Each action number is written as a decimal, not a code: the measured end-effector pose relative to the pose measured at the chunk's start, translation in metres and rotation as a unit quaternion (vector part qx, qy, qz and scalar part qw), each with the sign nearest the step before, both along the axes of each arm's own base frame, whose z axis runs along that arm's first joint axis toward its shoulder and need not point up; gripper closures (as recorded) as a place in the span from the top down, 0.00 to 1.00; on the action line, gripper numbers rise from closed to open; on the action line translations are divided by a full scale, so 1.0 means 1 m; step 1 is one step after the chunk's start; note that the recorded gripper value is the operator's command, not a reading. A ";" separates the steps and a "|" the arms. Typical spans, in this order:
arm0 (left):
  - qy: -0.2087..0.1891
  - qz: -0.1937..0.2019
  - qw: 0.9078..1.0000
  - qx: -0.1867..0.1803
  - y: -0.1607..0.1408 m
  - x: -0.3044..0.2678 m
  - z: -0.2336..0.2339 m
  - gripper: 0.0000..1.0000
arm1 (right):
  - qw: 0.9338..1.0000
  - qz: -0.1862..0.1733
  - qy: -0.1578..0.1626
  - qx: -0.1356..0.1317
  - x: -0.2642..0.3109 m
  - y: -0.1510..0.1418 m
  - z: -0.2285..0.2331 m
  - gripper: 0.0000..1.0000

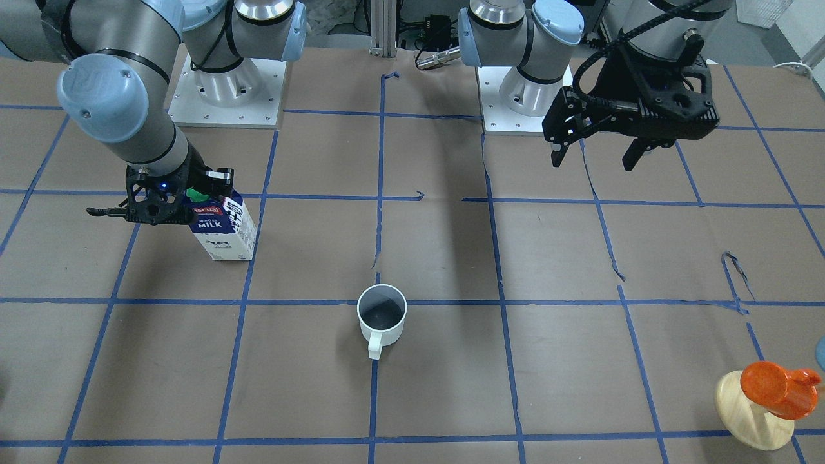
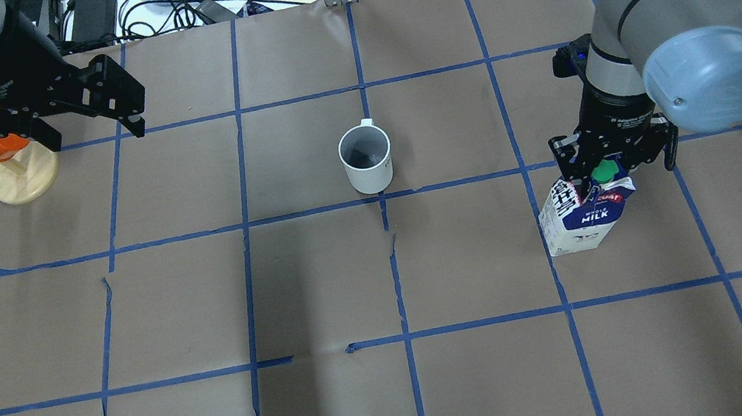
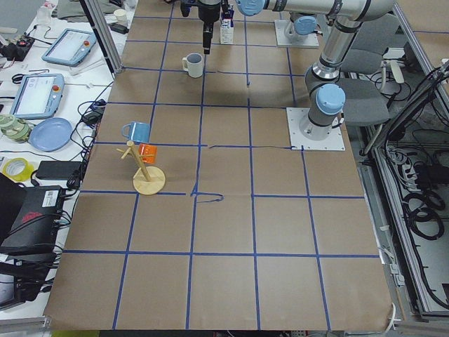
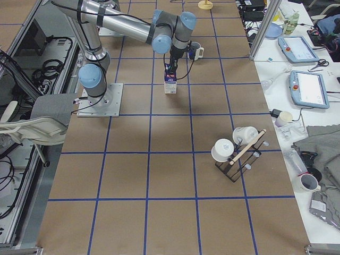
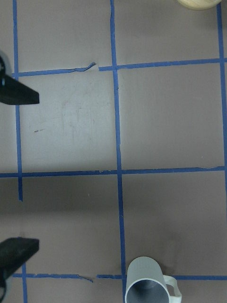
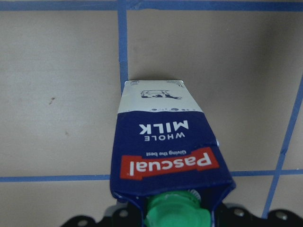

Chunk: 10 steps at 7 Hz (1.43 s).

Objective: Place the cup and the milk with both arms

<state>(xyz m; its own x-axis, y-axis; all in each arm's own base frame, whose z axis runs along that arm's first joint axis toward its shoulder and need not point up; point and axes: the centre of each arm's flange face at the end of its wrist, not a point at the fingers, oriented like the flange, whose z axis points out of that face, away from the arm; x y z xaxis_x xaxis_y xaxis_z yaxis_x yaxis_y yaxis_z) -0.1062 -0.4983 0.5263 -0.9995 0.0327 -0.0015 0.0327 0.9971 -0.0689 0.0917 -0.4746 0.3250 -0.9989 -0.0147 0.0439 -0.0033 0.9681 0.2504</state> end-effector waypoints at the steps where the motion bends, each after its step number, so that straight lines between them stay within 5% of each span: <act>1: 0.000 0.000 1.000 0.000 0.000 0.000 0.000 1.00 | 1.000 0.002 0.002 0.000 -0.001 -0.001 0.001 0.37; 4: -0.002 0.000 1.000 -0.002 0.000 0.000 0.001 1.00 | 0.999 0.000 0.004 -0.032 -0.002 -0.030 0.026 0.38; 7: -0.002 0.001 1.000 -0.001 0.000 0.000 0.000 1.00 | 0.997 -0.009 -0.021 -0.073 0.005 -0.110 0.078 0.39; 10: -0.002 0.001 1.000 -0.001 0.000 -0.001 0.000 1.00 | 0.996 -0.040 -0.030 -0.075 0.059 -0.158 0.080 0.39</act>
